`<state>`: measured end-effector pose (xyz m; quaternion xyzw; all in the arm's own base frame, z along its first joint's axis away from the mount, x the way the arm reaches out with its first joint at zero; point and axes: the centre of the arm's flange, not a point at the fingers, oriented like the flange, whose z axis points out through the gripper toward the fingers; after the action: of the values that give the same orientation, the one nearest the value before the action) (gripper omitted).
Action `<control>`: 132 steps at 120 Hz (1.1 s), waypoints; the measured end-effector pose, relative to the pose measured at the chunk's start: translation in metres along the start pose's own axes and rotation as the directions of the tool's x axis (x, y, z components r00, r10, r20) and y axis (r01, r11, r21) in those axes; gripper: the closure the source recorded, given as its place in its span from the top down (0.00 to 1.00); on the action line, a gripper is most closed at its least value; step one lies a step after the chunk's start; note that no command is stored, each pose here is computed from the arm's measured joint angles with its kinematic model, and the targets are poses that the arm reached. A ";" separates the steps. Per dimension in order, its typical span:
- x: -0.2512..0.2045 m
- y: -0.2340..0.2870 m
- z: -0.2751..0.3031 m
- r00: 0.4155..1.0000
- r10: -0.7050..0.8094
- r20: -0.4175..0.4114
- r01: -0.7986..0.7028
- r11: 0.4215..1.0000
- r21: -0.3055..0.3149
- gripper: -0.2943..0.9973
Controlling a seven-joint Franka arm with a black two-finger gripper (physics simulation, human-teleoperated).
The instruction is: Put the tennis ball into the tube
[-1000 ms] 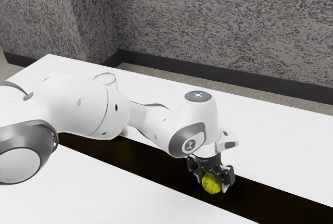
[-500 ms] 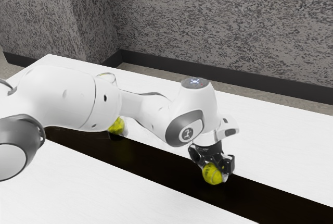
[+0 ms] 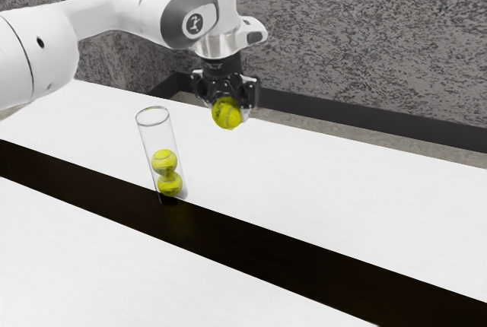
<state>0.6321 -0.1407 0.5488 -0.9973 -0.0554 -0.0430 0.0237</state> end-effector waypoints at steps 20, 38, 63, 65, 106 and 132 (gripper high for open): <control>0.019 -0.100 -0.011 0.990 -0.120 0.068 0.116 0.992 0.058 0.56; 0.034 -0.177 -0.003 0.974 -0.193 0.121 0.185 0.980 0.074 0.56; 0.044 -0.204 0.012 0.971 -0.174 0.165 0.165 0.984 0.066 0.56; 0.044 -0.206 0.013 0.971 -0.172 0.169 0.164 0.984 0.064 0.56; 0.056 -0.216 0.041 0.977 -0.118 0.177 0.113 0.993 0.038 0.57; 0.061 -0.205 0.041 0.989 -0.069 0.128 0.068 0.998 0.017 0.67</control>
<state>0.6732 0.0720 0.5225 -0.9953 -0.0914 0.0211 0.0249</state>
